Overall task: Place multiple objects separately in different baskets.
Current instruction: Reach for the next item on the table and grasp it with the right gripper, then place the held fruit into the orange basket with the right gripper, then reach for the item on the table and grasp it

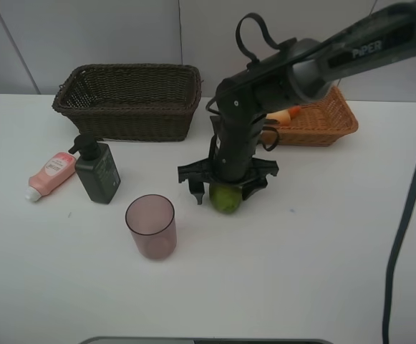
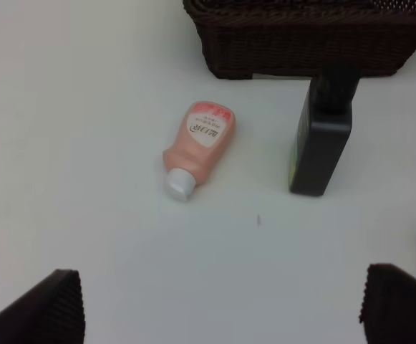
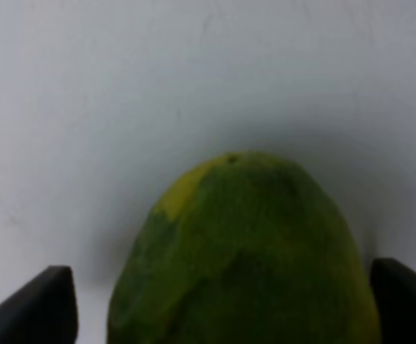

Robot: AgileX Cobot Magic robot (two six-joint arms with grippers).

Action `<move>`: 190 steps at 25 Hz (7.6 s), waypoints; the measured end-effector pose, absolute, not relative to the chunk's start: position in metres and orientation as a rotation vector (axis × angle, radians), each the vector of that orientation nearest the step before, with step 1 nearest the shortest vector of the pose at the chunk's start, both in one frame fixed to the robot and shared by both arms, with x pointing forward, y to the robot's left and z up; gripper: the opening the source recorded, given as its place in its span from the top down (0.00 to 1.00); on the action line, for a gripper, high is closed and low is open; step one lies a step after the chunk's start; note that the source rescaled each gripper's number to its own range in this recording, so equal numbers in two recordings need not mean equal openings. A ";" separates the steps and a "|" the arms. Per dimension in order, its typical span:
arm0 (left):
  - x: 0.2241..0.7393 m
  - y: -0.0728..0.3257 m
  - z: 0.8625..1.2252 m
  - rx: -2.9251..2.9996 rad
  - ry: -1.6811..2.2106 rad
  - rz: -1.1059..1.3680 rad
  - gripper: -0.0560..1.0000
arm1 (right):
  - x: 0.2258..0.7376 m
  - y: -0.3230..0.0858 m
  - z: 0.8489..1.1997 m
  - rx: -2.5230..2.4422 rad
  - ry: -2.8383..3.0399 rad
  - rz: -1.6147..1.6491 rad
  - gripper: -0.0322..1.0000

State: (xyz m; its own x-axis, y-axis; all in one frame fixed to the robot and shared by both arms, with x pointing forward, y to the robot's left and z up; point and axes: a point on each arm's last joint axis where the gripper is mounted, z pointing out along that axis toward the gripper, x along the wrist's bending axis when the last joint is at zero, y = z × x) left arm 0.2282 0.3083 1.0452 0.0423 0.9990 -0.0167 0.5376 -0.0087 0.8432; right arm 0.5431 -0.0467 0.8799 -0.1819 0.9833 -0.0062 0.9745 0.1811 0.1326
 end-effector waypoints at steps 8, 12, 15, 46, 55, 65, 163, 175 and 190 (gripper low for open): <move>0.228 0.308 1.045 1.631 1.577 0.847 0.01 | 0.543 -0.046 0.880 1.956 2.342 0.155 0.96; 0.228 0.308 1.045 1.631 1.577 0.847 0.01 | 0.543 -0.047 0.880 1.957 2.342 0.146 0.96; 0.228 0.308 1.045 1.631 1.577 0.847 0.01 | 0.542 -0.047 0.880 1.958 2.343 0.137 0.96; 0.228 0.308 1.045 1.631 1.577 0.847 0.01 | 0.541 -0.049 0.910 1.873 2.406 0.088 0.96; 0.228 0.308 1.045 1.631 1.577 0.847 0.01 | 0.549 -0.044 0.960 1.782 2.467 0.035 0.96; 0.228 0.308 1.045 1.631 1.577 0.847 0.01 | 0.567 -0.037 1.004 1.719 2.473 0.151 0.96; 0.228 0.308 1.045 1.631 1.577 0.847 0.01 | 0.603 -0.114 1.080 1.676 2.168 0.426 0.18; 0.228 0.308 1.045 1.631 1.577 0.847 0.01 | 0.496 -0.171 1.108 1.597 2.129 0.607 0.18; 0.228 0.308 1.045 1.630 1.577 0.848 0.01 | 0.348 -0.254 1.135 1.496 1.915 0.984 0.18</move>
